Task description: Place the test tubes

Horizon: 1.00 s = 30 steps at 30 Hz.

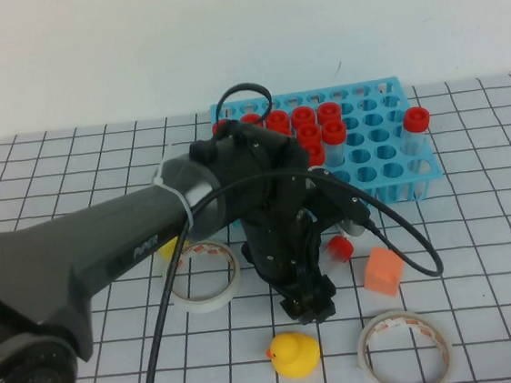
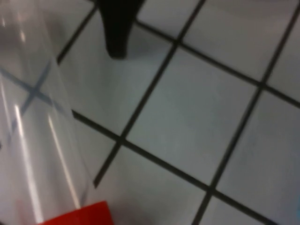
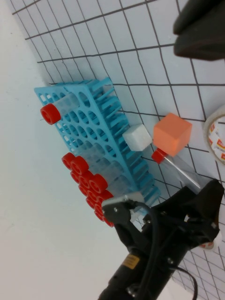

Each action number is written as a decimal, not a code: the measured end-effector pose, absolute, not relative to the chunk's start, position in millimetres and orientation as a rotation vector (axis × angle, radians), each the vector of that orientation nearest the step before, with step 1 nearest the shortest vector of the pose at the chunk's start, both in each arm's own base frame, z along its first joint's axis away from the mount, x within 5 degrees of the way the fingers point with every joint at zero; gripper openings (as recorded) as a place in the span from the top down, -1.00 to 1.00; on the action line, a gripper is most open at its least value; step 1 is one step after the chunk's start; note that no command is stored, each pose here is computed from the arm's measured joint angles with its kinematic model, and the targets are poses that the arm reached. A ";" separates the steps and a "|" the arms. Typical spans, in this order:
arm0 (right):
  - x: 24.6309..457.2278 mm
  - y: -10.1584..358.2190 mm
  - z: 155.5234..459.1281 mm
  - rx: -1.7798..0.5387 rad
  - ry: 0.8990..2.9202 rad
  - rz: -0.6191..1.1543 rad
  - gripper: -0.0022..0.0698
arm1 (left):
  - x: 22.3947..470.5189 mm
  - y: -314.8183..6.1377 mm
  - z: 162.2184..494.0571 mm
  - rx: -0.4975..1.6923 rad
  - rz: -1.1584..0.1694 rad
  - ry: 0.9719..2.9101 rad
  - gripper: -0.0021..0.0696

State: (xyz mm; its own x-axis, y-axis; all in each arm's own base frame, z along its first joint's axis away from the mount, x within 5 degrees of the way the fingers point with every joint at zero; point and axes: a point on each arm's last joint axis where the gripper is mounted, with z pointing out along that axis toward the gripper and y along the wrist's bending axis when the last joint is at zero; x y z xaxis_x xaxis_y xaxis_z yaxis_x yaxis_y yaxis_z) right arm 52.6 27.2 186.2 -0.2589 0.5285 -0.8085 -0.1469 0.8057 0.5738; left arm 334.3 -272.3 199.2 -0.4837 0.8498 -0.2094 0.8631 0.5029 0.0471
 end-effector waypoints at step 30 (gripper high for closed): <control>51.7 29.7 184.9 0.276 1.743 0.676 0.94 | 208.1 -174.6 278.9 0.952 -0.324 2.104 0.35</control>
State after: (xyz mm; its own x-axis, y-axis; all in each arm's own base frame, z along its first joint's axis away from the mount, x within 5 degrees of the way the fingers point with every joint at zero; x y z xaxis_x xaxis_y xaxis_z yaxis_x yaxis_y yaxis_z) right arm 51.7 29.7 184.9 -0.2852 0.5167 -0.8073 -0.1628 0.8039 0.5720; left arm 208.1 -174.6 278.9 -0.4080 0.5221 -0.7490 0.7230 0.6857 0.0841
